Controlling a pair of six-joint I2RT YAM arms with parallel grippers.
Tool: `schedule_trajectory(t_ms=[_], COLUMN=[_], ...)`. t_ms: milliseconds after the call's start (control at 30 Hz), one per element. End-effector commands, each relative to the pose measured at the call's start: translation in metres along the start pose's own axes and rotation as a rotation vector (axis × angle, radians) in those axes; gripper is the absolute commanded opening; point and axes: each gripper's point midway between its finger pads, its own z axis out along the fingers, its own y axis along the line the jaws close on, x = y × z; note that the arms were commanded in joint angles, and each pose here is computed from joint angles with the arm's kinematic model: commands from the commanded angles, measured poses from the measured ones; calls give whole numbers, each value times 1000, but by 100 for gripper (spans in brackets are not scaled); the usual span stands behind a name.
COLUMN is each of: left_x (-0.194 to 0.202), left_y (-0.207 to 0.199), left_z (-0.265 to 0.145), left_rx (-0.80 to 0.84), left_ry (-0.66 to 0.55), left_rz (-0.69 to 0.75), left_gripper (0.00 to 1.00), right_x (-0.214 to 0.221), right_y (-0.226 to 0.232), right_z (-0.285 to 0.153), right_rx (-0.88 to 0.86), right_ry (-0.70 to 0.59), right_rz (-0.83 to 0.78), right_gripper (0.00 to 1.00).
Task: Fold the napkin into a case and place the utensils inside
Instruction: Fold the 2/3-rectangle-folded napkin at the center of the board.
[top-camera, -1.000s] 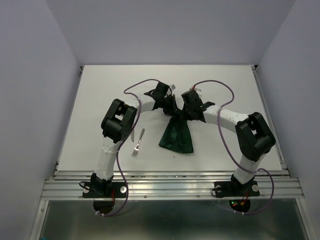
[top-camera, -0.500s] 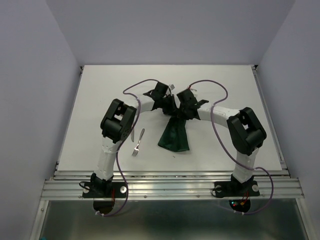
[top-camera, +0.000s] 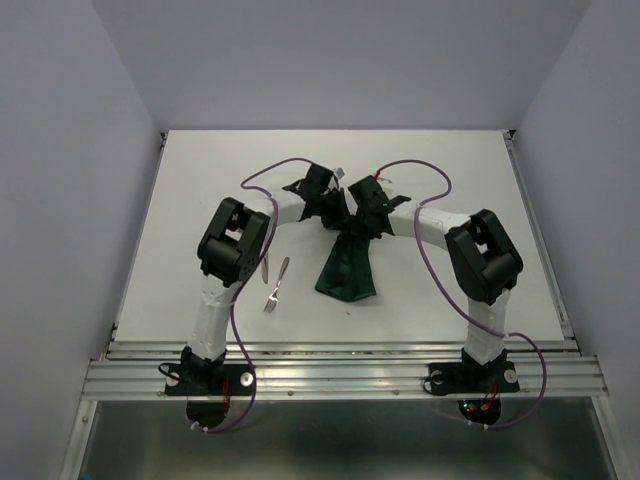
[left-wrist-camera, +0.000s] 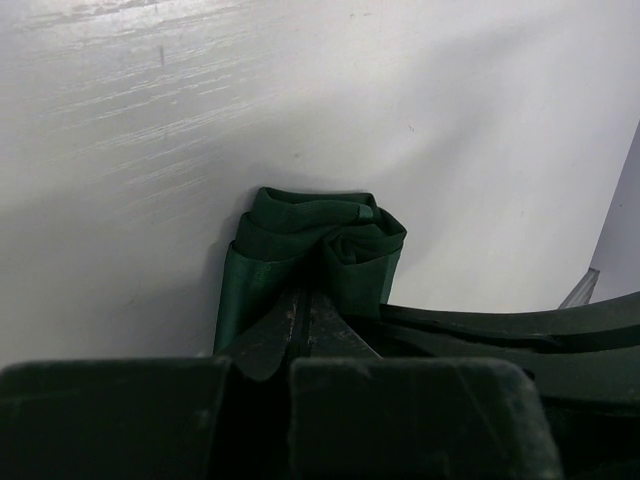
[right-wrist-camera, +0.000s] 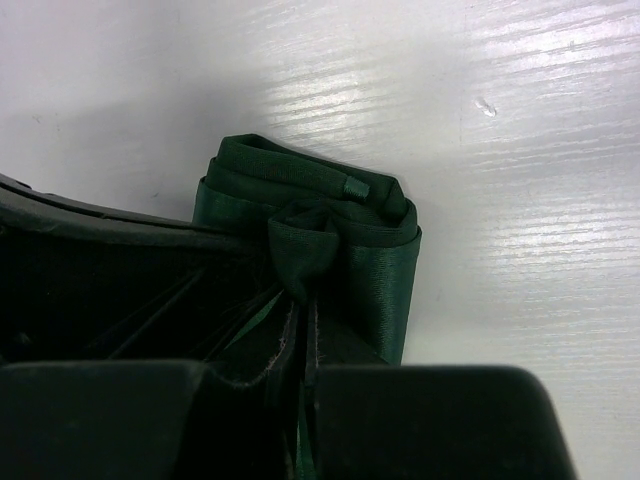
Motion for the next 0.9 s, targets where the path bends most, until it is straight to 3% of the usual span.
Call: schedule_trajectory(t_ms=[0, 500, 867], left_x=[8, -26, 23], left_y=[0, -19, 26], left_z=[-21, -72, -68], left_rx=[-32, 80, -13], left_ry=[22, -51, 5], left_rz=[-9, -35, -94], left_gripper=[0, 0, 0], right_x=[24, 40, 28], right_y=[-20, -33, -27], right_z=[18, 21, 10], right_rx=[93, 112, 91], right_ry=[51, 89, 62], right_rz=[-13, -40, -44], right_gripper=[1, 1, 1])
